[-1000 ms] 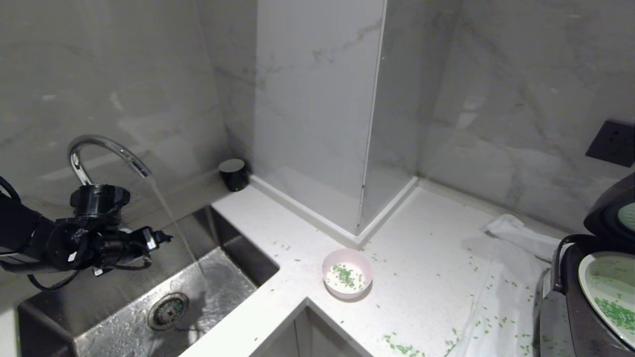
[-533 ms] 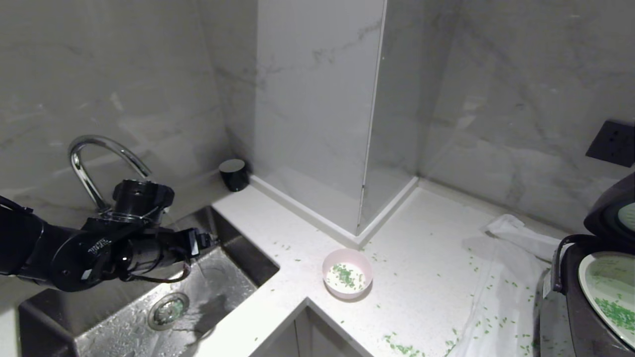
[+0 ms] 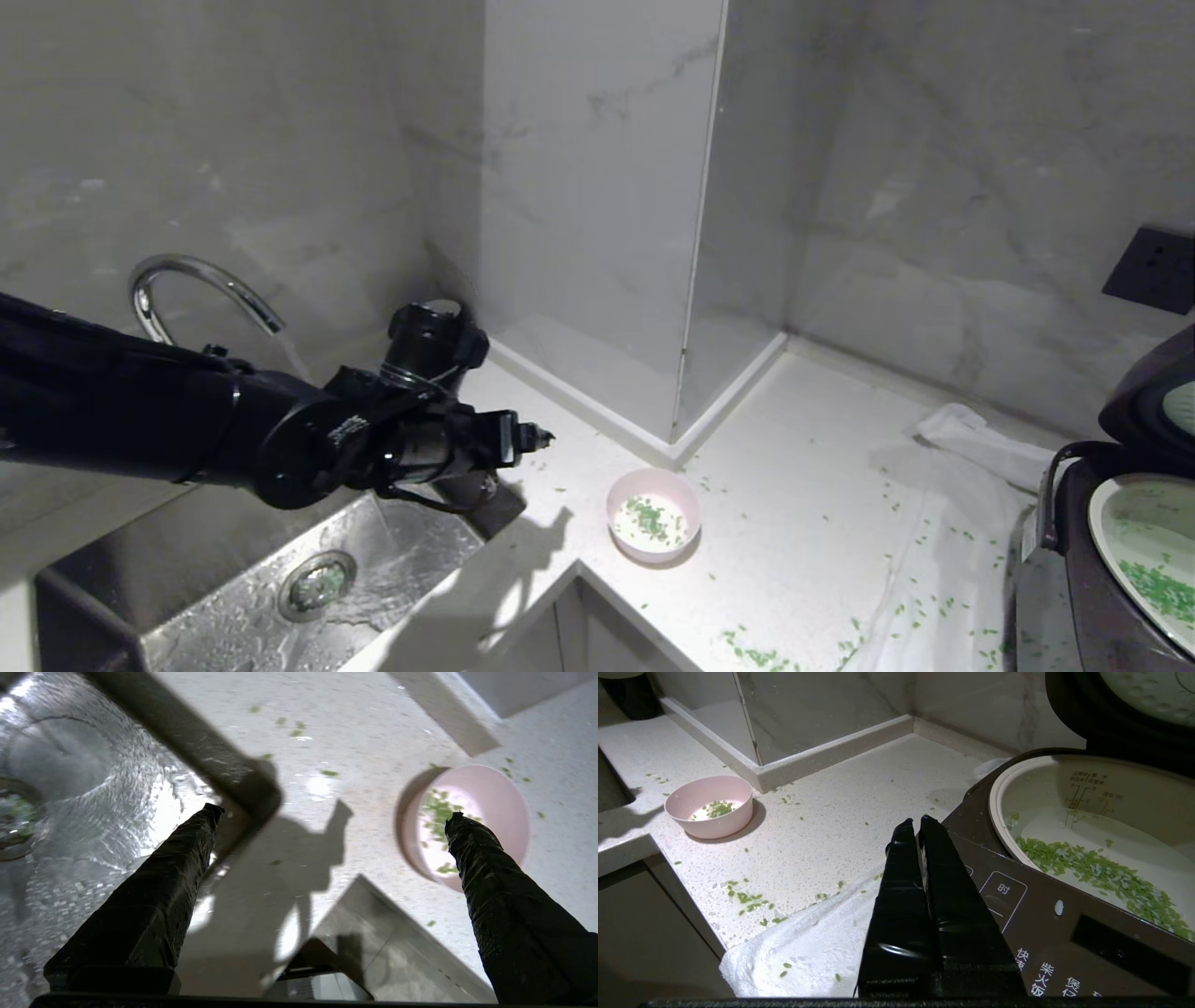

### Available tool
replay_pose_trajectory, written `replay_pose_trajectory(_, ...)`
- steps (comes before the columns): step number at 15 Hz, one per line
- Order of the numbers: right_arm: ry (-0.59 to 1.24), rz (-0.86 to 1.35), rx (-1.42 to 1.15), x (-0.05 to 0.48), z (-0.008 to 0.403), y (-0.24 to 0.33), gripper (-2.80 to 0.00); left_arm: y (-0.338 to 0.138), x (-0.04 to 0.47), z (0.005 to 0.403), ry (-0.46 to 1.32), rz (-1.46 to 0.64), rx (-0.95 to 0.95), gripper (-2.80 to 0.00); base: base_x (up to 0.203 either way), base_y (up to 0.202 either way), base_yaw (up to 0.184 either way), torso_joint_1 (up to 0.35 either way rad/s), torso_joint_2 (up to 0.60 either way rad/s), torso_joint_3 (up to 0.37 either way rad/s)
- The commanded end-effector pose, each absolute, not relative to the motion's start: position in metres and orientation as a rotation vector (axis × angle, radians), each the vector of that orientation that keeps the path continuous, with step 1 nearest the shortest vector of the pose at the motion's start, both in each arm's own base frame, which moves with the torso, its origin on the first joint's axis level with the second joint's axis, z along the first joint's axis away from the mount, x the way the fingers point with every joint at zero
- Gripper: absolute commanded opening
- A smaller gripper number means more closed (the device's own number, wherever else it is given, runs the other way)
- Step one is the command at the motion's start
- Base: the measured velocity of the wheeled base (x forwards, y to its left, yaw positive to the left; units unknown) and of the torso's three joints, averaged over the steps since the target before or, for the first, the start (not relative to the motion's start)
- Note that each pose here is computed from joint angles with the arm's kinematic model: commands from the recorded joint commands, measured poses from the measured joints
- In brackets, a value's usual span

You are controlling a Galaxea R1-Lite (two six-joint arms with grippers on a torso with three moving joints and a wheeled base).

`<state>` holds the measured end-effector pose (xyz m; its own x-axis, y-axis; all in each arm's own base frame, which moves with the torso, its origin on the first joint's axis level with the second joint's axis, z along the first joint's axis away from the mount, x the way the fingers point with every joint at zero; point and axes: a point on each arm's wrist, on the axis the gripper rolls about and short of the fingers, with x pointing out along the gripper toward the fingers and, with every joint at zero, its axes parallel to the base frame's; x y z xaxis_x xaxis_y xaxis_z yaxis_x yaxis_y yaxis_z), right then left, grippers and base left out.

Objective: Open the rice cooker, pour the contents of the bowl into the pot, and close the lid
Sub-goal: Pick up the bowl on the table

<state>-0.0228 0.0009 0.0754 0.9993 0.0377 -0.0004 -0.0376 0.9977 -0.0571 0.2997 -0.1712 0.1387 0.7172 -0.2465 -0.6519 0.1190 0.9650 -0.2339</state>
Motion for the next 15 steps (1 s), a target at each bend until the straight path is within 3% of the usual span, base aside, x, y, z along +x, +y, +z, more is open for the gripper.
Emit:
replay_pose_trajectory(1, 0.0, 0.038, -0.057, -0.023, 0.075, 0.001, -2.8, -0.205, 0.318, 0.117, 0.79, -0.237, -0.152, 0.0, 0.0, 0.0, 0.0, 0.0, 0.0, 0.0)
replay_pose_trajectory(15, 0.001, 0.038, -0.057, -0.023, 0.075, 0.001, -2.8, -0.3, 0.31, 0.057, 0.91, -0.383, -0.025, 0.0, 0.0, 0.0, 0.0, 0.0, 0.0, 0.0)
